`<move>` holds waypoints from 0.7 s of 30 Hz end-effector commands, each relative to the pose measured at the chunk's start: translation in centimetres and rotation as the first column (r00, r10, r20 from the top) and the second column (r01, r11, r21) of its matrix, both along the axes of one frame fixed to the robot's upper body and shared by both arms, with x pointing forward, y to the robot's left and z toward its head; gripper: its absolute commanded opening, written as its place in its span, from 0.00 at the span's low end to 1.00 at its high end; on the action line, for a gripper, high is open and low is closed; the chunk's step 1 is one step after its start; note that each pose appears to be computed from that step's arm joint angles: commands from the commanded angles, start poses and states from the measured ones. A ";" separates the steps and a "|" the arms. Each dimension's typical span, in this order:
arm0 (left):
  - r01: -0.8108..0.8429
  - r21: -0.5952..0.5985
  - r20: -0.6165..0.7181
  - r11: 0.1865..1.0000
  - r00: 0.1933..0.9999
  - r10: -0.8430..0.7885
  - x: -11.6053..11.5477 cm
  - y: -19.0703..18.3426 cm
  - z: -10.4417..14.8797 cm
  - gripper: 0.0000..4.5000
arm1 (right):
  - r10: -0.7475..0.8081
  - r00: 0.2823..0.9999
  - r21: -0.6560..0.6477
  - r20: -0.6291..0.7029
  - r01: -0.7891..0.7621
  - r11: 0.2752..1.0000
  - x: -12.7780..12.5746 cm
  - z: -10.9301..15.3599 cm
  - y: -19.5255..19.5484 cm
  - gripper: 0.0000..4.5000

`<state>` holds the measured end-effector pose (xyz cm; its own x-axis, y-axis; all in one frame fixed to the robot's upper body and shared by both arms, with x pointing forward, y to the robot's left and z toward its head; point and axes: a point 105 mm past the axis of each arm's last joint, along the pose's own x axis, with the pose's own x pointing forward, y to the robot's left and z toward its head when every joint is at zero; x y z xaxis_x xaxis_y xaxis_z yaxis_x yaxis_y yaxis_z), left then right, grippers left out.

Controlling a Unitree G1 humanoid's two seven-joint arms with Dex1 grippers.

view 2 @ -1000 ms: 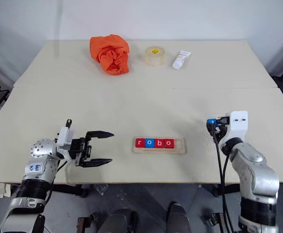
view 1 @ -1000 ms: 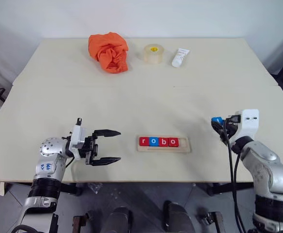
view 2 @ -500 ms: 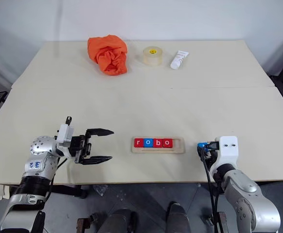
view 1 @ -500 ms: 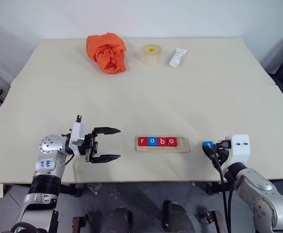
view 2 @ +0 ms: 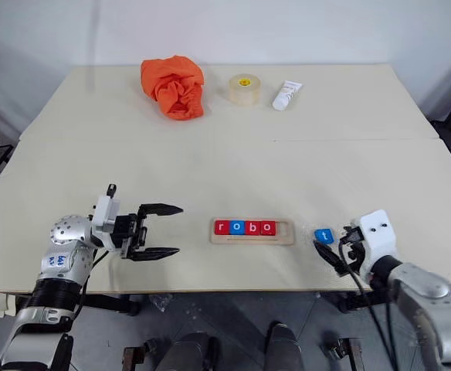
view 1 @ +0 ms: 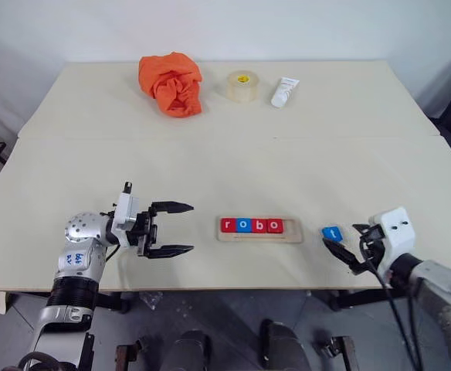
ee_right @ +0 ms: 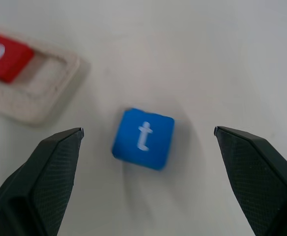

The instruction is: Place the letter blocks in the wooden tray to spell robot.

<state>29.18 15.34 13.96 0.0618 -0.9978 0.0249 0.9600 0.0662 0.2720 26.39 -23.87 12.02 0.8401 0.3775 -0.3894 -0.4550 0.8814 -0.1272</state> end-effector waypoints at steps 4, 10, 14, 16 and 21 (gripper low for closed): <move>0.013 -0.004 0.016 1.000 1.000 -0.013 -0.1 0.0 0.4 1.00 | 0.383 0.917 -0.167 -0.114 -0.398 0.902 0.1 2.1 -0.4 0.99; 0.000 -0.013 0.018 1.000 1.000 0.001 -0.5 0.0 0.2 1.00 | 0.542 0.823 -0.234 -0.168 -0.568 0.789 2.4 2.2 -0.3 0.99; -0.016 -0.014 0.016 1.000 1.000 0.016 -0.9 0.3 0.1 1.00 | 0.589 0.774 -0.276 -0.230 -0.633 0.723 3.0 0.9 -0.4 0.99; -0.028 -0.012 0.015 1.000 0.999 0.028 -1.1 0.4 0.1 1.00 | 0.594 0.766 -0.287 -0.245 -0.643 0.710 3.5 0.4 -0.6 0.99; -0.043 -0.012 0.014 0.999 0.999 0.044 -1.4 0.7 0.1 1.00 | 0.619 0.749 -0.293 -0.238 -0.662 0.690 4.3 0.3 -0.2 0.99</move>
